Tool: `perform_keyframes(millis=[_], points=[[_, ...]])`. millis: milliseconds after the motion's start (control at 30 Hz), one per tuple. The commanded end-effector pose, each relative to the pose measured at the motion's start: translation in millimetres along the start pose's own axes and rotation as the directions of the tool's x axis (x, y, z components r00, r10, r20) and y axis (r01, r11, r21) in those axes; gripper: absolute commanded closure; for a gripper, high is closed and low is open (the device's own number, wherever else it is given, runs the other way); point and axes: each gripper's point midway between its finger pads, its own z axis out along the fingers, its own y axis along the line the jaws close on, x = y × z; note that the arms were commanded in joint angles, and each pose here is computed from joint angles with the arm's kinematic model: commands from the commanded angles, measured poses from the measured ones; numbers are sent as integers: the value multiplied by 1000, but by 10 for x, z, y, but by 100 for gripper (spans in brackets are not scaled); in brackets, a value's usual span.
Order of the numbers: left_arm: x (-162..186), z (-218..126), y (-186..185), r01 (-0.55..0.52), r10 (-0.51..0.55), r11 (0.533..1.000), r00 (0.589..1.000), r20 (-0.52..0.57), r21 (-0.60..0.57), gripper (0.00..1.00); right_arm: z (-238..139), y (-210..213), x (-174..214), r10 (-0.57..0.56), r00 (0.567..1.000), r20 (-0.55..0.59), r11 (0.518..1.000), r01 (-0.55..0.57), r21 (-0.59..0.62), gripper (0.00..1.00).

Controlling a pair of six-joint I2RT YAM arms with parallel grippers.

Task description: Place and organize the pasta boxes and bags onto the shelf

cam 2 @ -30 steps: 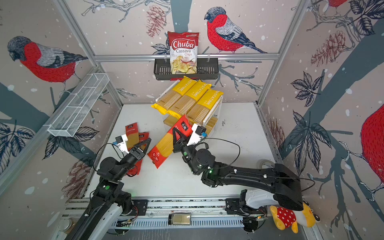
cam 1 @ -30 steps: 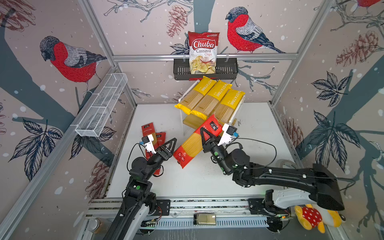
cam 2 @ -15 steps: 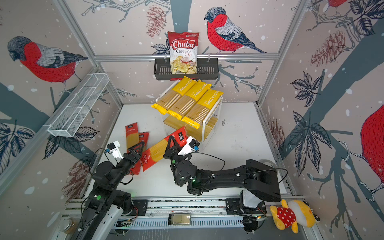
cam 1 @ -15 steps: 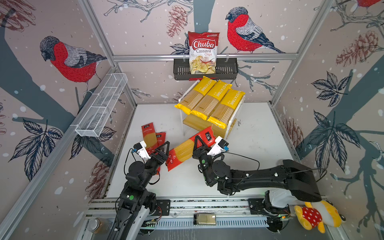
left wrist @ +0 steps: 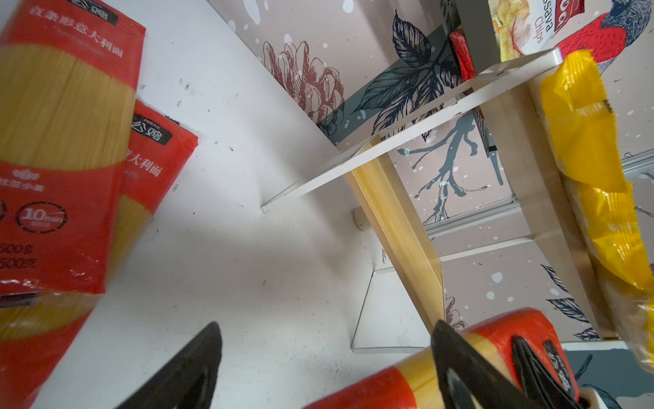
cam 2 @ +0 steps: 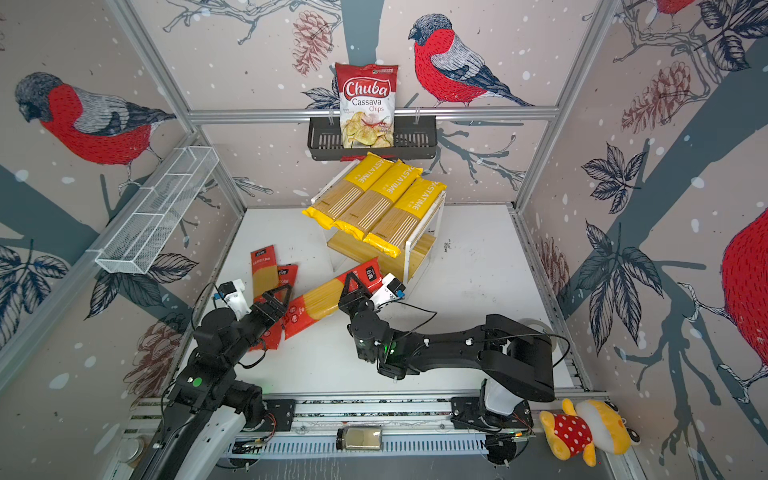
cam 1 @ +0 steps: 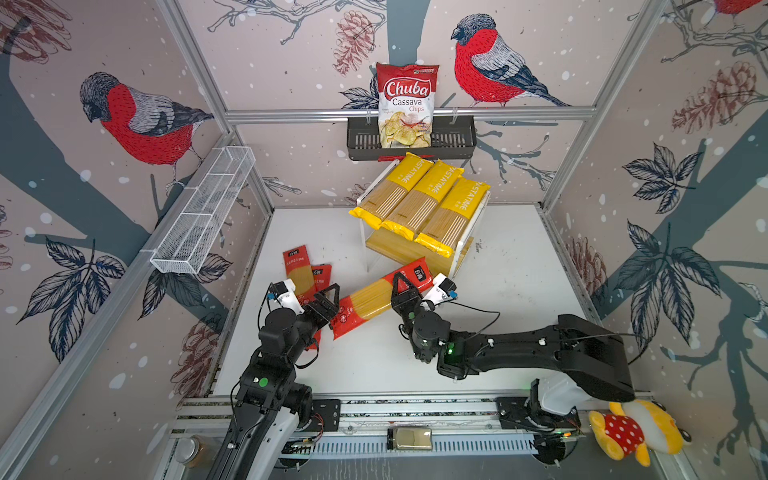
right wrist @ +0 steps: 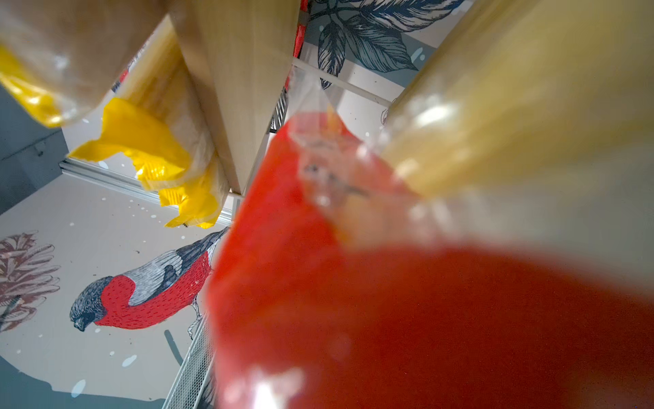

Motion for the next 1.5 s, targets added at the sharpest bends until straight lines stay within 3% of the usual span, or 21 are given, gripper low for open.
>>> perform_keyframes(millis=[0, 133, 300, 600, 933, 1133, 1267, 1367, 1467], points=[[46, 19, -156, 19, -15, 996, 999, -50, 88, 9, 4, 269, -94, 207, 978, -29, 971, -209, -114, 94], [98, 41, -71, 71, -61, 992, 993, -97, 104, 9, 30, 318, -165, 211, 977, -41, 966, -214, -143, 94], [167, 68, -171, 183, -152, 958, 977, -151, 220, 10, 74, 315, -237, 211, 977, -43, 965, -215, -152, 93], [120, 34, -425, 217, -164, 901, 972, -167, 376, 12, 178, 294, -364, 228, 973, -44, 960, -232, -158, 93], [236, -44, -563, 205, -114, 839, 972, -206, 504, 29, 293, 297, -356, 243, 968, -55, 954, -249, -168, 90], [245, -7, -529, 177, -91, 847, 977, -191, 502, 47, 317, 312, -313, 247, 965, -82, 950, -258, -175, 88], [265, 35, -503, 194, -101, 846, 973, -207, 497, 50, 342, 277, -293, 253, 962, -106, 947, -268, -176, 85], [274, 25, -545, 195, -91, 837, 971, -221, 512, 45, 362, 276, -279, 251, 961, -117, 946, -269, -179, 84], [281, 31, -548, 188, -81, 839, 971, -225, 511, 50, 380, 287, -258, 251, 960, -127, 945, -271, -182, 83]])
